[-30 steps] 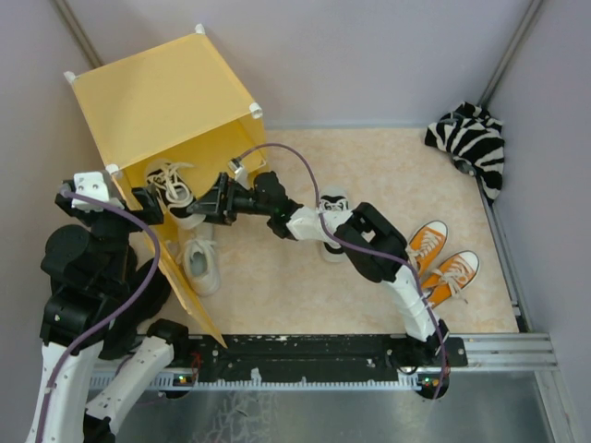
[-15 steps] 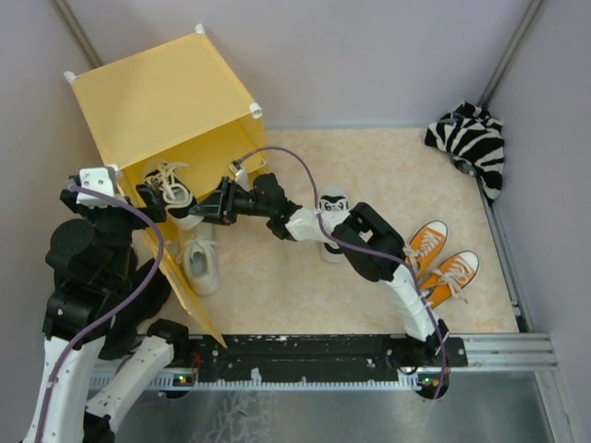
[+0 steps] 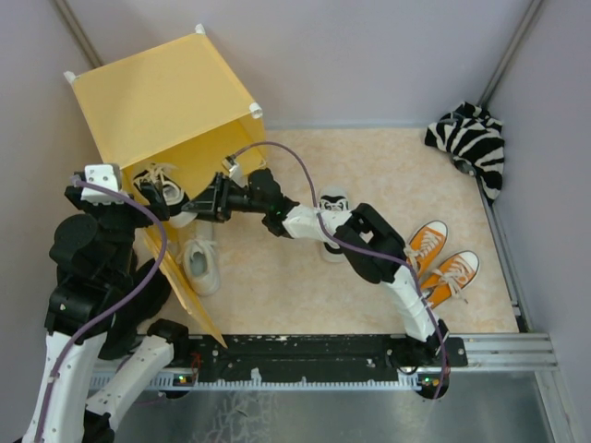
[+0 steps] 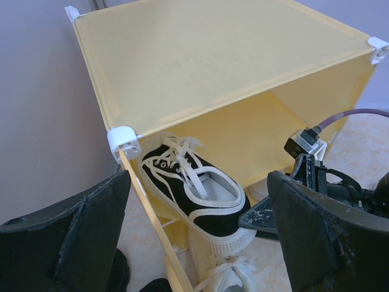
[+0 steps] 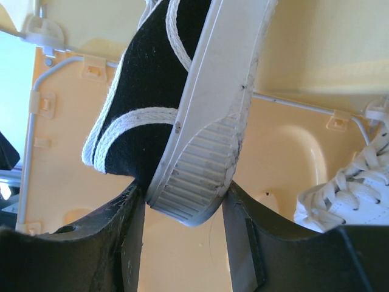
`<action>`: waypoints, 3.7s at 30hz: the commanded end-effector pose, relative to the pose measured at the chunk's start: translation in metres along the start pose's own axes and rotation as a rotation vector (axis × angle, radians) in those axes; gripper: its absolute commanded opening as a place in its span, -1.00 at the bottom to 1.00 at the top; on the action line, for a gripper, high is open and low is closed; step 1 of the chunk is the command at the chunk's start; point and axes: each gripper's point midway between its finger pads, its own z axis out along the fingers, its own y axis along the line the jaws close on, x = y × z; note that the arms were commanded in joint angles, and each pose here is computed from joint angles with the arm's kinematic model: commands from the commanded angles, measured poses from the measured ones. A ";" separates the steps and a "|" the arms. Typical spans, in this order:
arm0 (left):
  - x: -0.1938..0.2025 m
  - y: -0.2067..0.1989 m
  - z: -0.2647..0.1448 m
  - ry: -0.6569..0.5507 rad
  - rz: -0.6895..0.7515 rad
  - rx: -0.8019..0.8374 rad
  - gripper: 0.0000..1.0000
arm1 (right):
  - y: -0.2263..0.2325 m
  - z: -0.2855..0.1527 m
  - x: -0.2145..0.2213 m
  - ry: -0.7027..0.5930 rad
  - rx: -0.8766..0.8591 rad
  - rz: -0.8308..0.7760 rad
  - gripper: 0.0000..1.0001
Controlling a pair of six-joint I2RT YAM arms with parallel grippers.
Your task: Place and organize the shoes in the shoe cabinet
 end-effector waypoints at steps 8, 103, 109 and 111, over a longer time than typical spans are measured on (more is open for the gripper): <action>-0.010 -0.003 -0.002 -0.043 -0.021 0.023 0.99 | 0.112 0.029 -0.044 -0.096 -0.181 -0.160 -0.58; -0.005 0.001 -0.001 -0.043 -0.035 -0.008 0.99 | 0.094 0.049 -0.002 -0.016 -0.062 -0.506 0.24; -0.009 0.001 -0.002 -0.067 -0.040 -0.008 0.99 | 0.057 0.004 -0.022 -0.142 0.210 -0.541 0.28; -0.008 -0.001 -0.001 -0.071 -0.046 0.004 0.99 | 0.043 -0.017 -0.026 -0.165 0.321 -0.597 0.37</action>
